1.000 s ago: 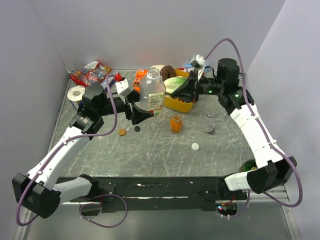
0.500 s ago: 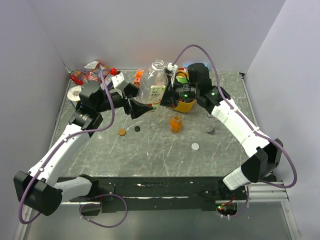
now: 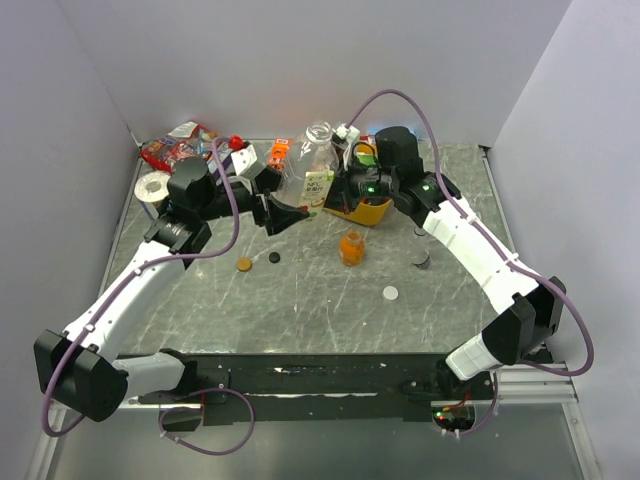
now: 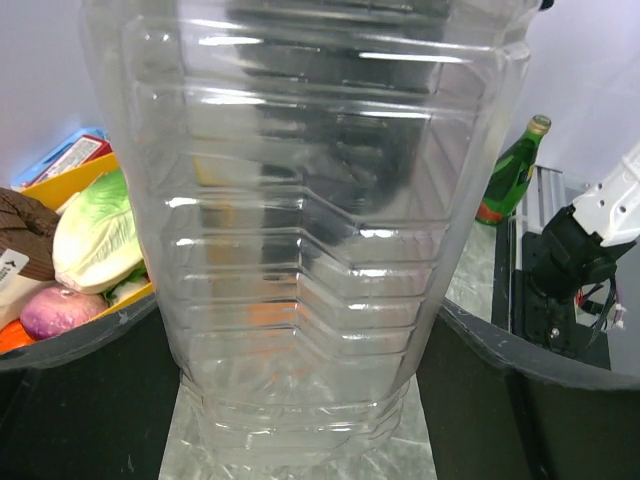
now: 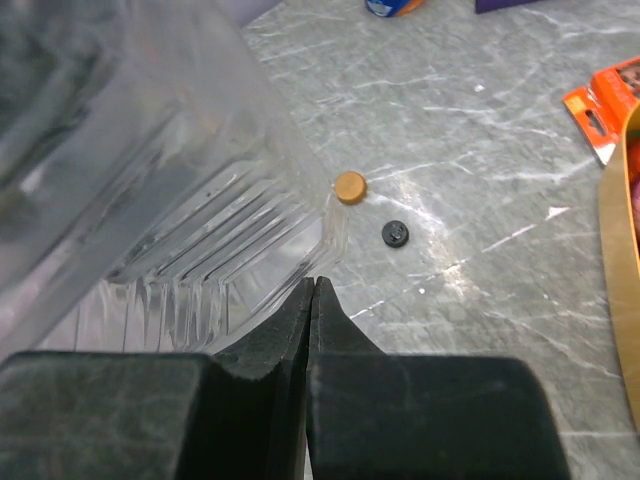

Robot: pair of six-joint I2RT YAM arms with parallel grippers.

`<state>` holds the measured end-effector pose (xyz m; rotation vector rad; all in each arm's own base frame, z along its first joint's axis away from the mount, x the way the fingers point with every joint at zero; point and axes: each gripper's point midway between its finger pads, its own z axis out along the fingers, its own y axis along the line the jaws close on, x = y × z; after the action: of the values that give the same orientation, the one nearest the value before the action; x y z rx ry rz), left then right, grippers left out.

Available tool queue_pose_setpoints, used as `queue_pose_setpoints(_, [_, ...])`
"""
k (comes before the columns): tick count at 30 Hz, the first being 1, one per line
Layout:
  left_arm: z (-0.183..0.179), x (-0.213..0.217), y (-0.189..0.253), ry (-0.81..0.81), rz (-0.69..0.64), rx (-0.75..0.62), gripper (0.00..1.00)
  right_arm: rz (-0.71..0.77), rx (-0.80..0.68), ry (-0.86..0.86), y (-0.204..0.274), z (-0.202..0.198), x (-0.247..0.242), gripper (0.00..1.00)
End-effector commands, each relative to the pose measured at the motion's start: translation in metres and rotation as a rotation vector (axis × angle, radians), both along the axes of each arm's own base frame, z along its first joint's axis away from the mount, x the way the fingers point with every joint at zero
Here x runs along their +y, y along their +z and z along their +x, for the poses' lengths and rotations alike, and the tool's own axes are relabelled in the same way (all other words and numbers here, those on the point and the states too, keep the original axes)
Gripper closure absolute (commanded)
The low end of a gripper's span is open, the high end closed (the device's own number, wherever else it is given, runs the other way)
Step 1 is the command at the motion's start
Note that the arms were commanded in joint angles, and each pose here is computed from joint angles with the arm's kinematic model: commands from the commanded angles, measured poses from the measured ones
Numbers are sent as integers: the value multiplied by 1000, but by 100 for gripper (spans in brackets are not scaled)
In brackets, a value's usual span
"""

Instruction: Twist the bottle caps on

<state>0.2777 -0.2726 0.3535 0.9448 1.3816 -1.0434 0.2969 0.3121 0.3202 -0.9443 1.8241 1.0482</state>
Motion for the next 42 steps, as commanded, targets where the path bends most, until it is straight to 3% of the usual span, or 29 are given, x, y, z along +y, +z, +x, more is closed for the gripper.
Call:
queue_pose_setpoints(1, [-18, -26, -30, -118, 63, 35, 53, 134, -185, 280, 59, -60, 42, 100])
queue_pose_setpoints(4, [-23, -11, -29, -69, 53, 13, 62, 77, -182, 150, 52, -41, 8, 99])
queue_pose_setpoints(6, [-29, 3, -32, -5, 58, -19, 71, 45, -150, 62, 44, -27, -28, 67])
queue_pose_setpoints(8, [-34, 15, -40, 58, 57, -29, 86, 21, -149, 27, 37, -18, -58, 42])
queue_pose_setpoints(11, [-40, 26, -56, 85, 100, -104, 99, -49, -231, 147, 16, -44, -80, 27])
queue_pose_setpoints(12, [-40, 29, -61, 97, 119, -126, 99, -75, -282, 197, 11, -56, -85, 25])
queue_pose_setpoints(15, [-44, 34, -77, 102, 147, -134, 99, -225, -436, 431, -37, -86, -102, 25])
queue_pose_setpoints(16, [-45, 36, -78, 107, 144, -140, 99, -270, -348, 485, -66, -104, -112, 26])
queue_pose_setpoints(18, [-46, 39, -88, 129, 140, -116, 99, -362, -380, 587, -96, -109, -124, 28])
queue_pose_setpoints(22, [-45, 49, -98, 208, 133, -61, 99, -506, -291, 737, -157, -122, -149, 31])
queue_pose_setpoints(28, [-54, 54, -100, 207, 162, -47, 99, -660, -348, 821, -210, -110, -169, 27])
queue_pose_setpoints(42, [-54, 62, -101, 218, 178, -35, 99, -850, -411, 855, -270, -72, -187, 28])
